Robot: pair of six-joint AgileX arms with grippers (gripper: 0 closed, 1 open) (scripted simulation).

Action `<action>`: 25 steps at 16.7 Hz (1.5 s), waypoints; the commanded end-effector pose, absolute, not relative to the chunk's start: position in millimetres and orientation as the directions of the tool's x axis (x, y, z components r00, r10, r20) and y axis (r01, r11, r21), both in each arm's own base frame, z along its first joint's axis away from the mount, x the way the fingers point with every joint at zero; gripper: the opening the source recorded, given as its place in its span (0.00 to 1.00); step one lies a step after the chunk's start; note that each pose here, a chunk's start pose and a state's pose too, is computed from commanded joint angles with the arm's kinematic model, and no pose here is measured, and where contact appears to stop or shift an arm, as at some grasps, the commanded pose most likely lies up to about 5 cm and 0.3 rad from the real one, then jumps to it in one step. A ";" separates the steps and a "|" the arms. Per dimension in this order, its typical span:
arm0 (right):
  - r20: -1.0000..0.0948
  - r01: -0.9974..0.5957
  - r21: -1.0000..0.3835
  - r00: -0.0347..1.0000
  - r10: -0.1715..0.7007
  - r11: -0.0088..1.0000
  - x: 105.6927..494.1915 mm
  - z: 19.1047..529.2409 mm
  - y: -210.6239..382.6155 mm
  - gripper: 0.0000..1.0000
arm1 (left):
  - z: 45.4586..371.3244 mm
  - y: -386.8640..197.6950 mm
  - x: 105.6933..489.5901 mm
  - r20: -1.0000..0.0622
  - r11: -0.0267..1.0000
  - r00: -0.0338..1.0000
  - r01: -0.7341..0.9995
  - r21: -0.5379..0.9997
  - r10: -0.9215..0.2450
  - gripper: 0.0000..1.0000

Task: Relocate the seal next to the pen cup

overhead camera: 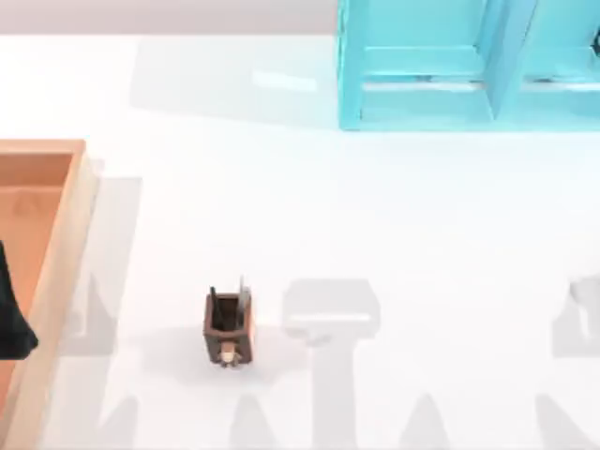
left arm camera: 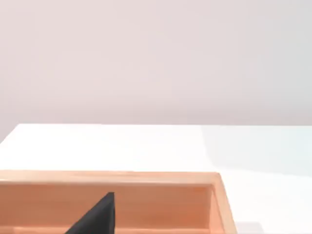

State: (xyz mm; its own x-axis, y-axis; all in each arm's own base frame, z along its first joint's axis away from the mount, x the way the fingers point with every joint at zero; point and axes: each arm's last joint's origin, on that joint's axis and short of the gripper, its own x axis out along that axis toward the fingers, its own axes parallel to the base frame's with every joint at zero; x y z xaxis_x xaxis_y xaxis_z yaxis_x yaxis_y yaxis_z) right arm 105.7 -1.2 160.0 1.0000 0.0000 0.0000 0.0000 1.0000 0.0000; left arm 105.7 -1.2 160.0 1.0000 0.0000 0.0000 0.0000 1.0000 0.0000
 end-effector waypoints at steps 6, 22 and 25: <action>-0.099 -0.004 -0.006 0.995 0.004 1.000 106.9 177.8 -1.2 1.00 | 160.0 -1.2 105.7 0.000 1.000 1.000 0.000 0.000 0.000 1.00; -0.990 0.007 -0.022 0.139 -0.023 1.000 304.2 257.0 -25.2 1.00 | 160.0 -1.2 105.7 0.000 1.000 1.000 0.000 0.000 0.000 1.00; -0.999 0.009 -0.008 0.035 -0.009 1.000 331.7 251.4 -30.3 1.00 | 160.0 -1.2 105.7 0.000 1.000 1.000 0.000 0.000 0.000 1.00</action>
State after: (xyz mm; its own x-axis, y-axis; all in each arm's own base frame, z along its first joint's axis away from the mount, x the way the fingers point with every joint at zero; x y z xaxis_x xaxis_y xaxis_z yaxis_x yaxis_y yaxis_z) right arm 331.7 -30.3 251.4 0.0350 -0.0085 -0.9994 0.0090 0.9999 -0.0082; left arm 105.7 -1.2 160.0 1.0000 0.0000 0.0000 0.0000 1.0000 0.0000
